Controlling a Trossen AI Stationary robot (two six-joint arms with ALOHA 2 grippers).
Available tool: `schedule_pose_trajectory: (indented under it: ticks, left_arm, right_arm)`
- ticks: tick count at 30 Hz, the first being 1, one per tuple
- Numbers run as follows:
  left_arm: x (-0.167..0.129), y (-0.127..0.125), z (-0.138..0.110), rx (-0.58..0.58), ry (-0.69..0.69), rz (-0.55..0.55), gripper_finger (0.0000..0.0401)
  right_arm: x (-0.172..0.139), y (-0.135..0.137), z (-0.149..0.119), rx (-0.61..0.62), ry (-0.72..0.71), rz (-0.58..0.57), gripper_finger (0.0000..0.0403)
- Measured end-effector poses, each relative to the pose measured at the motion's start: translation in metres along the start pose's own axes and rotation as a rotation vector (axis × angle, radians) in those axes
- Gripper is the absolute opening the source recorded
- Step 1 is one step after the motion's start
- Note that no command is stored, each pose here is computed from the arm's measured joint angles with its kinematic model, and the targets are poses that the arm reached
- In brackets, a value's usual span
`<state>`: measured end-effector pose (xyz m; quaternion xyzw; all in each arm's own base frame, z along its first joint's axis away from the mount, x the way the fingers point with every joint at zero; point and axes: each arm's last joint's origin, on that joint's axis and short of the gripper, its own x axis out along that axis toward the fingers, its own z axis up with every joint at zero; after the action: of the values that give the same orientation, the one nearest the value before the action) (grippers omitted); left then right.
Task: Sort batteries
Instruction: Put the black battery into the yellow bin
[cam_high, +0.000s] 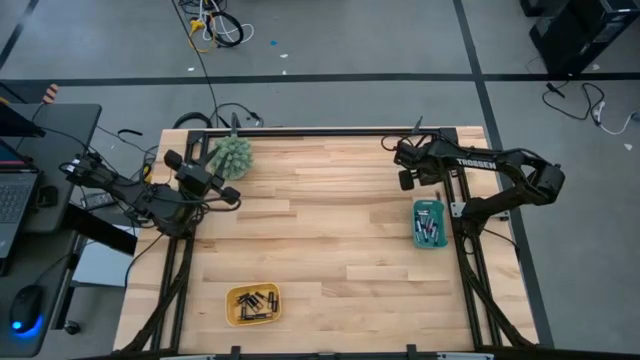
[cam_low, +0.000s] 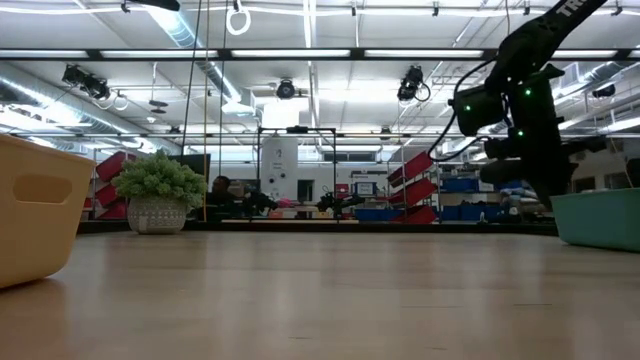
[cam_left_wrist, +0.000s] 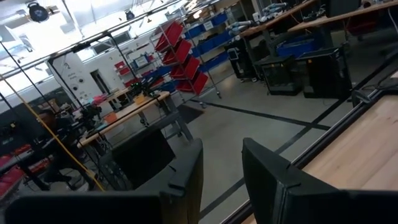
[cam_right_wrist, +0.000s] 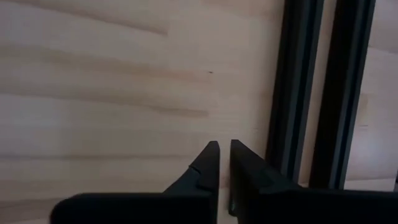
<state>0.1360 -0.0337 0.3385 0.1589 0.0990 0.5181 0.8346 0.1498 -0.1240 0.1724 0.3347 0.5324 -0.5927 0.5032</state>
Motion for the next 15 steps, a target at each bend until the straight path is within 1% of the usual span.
schedule_pose_trajectory:
  ticks: [4,9,15]
  left_arm:
    - [0.0,0.0,0.0,0.029,0.0,0.0,0.0108]
    - [0.0,0.0,0.0,0.088,0.004,0.01,0.0108]
    - [0.0,0.0,-0.002,0.162,0.004,0.01,0.0108]
  right_arm:
    - [0.0,-0.001,-0.002,0.001,0.034,0.01,0.0053]
    - [0.0,-0.002,-0.005,0.041,0.084,0.008,0.0107]
    - [-0.001,-0.008,-0.012,0.085,0.168,-0.04,0.0157]
